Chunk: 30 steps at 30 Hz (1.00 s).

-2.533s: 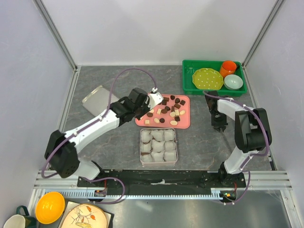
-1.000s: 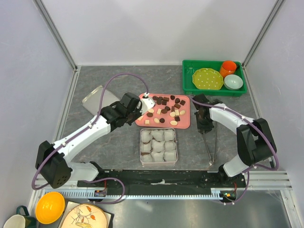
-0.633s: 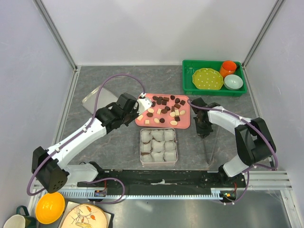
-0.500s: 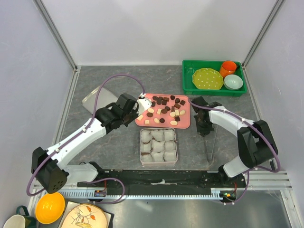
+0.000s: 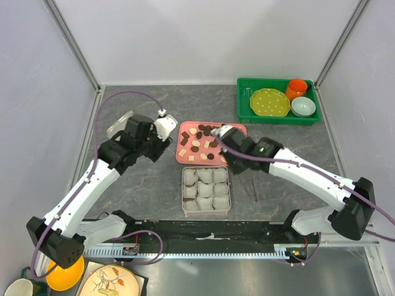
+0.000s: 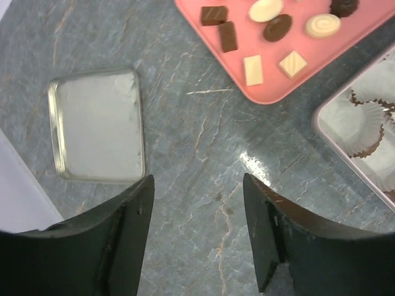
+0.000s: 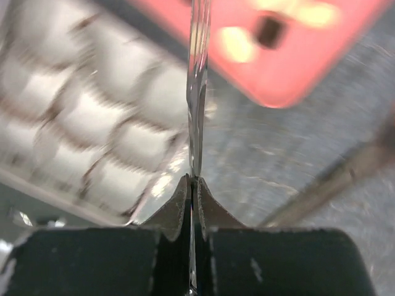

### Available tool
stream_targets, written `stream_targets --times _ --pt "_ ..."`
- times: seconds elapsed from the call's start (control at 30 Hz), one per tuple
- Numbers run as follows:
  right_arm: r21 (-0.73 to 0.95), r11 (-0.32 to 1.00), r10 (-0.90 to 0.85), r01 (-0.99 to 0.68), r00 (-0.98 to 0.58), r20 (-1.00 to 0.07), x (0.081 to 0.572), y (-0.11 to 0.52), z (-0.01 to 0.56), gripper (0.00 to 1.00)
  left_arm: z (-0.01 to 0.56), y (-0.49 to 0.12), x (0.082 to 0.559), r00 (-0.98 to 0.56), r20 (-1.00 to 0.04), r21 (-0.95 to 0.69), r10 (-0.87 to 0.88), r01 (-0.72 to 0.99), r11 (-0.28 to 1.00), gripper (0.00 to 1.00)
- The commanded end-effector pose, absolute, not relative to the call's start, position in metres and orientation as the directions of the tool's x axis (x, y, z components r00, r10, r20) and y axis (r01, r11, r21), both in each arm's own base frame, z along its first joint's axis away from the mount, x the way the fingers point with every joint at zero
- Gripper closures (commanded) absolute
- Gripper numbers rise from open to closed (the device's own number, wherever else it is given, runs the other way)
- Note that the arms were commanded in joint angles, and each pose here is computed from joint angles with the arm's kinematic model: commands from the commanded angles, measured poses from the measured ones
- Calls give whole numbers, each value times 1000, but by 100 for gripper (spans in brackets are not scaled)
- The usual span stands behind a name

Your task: Pack the chocolate

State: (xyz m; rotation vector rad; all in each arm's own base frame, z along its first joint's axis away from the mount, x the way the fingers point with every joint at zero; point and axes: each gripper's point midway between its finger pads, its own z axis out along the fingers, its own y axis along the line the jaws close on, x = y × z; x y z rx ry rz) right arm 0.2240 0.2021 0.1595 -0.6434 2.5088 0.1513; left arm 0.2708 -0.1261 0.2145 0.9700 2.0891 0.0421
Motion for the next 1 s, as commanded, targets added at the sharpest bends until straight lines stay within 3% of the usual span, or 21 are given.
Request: stream_targets --times 0.0,0.07,0.1,0.43,0.97 --pt "-65 695 -633 -716 -566 -529 171 252 167 100 232 -115 271 -407 -731 227 547 611 758 27" --pt "-95 631 -698 -770 -511 -501 154 268 164 100 234 -107 271 -420 -741 211 524 595 776 6" --pt "-111 608 -728 -786 -496 -473 151 273 157 100 234 -106 270 -420 -745 206 518 595 777 1" --pt "-125 384 -875 -915 -317 -366 128 327 132 100 258 -78 269 -435 -816 119 381 519 847 1" --pt "-34 278 -914 -960 -253 -318 140 371 95 96 250 -65 280 -485 -825 -7 291 522 853 1"
